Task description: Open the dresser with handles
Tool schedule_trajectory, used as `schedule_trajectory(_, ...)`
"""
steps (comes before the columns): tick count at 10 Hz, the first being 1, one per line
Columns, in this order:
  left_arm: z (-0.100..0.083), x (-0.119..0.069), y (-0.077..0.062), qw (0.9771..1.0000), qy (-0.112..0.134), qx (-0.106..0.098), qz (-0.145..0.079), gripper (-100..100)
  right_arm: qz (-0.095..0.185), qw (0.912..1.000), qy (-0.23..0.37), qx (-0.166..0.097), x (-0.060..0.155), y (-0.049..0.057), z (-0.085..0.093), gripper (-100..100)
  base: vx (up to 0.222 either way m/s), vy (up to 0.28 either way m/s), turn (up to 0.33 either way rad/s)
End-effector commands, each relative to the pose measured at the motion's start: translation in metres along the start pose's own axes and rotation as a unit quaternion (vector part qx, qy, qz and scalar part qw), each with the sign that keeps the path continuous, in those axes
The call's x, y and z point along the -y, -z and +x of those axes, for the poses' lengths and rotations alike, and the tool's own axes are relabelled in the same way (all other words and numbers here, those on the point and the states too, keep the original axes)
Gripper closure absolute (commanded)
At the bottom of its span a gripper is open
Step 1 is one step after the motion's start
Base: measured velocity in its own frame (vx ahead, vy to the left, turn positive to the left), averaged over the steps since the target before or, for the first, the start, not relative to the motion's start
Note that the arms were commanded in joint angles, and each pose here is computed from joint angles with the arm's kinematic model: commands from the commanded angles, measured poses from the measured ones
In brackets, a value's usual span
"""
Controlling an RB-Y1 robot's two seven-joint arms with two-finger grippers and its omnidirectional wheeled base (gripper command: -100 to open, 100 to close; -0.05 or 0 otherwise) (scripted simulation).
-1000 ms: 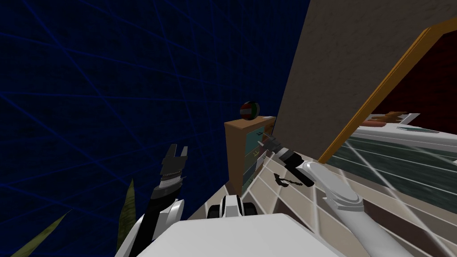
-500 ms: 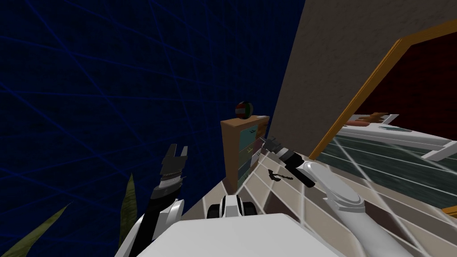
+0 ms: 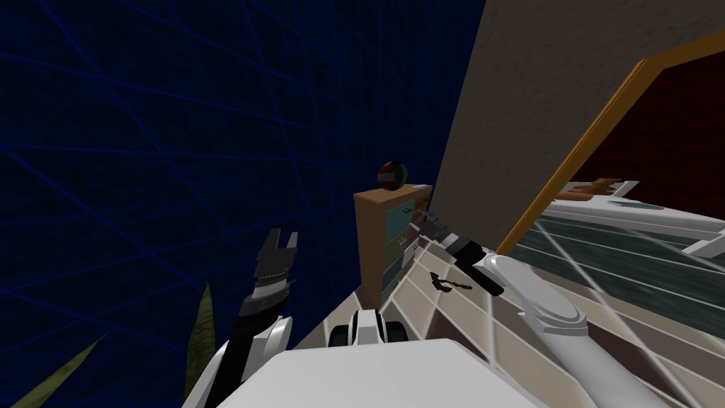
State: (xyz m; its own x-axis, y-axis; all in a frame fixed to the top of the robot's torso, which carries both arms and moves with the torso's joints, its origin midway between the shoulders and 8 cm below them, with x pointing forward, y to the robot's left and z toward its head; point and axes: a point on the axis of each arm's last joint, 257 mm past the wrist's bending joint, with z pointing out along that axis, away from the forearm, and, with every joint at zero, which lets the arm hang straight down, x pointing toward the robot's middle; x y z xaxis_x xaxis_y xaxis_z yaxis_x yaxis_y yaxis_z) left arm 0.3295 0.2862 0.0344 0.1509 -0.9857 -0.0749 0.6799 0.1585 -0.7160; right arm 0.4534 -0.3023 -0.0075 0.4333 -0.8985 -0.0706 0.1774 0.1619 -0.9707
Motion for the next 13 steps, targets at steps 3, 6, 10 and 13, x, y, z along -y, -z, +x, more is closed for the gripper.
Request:
schedule_trajectory(3, 0.0, 0.0, 0.0, 1.0, 0.0, 0.0, 0.0, 0, -0.002, 1.0, 0.007, 0.0, 0.007, -0.001, 0.005, -100, 0.053, 0.044, 0.002)
schedule_trajectory(6, 0.0, 0.0, 0.0, 1.0, 0.001, 0.001, 0.0, 0, -0.002, 1.0, 0.004, 0.006, 0.01, 0.0, 0.001, 100, -0.071, -0.068, -0.041)
schedule_trajectory(10, 0.001, 0.001, 0.0, 1.0, 0.001, 0.0, 0.001, 0, -0.004, 1.0, 0.007, 0.005, 0.009, 0.0, 0.001, -100, -0.087, -0.063, -0.016)
schedule_trajectory(13, 0.001, 0.001, 0.0, 1.0, 0.001, 0.001, 0.001, 0, -0.006, 0.9999, 0.012, 0.0, 0.006, 0.0, 0.005, -100, 0.146, 0.074, 0.037)
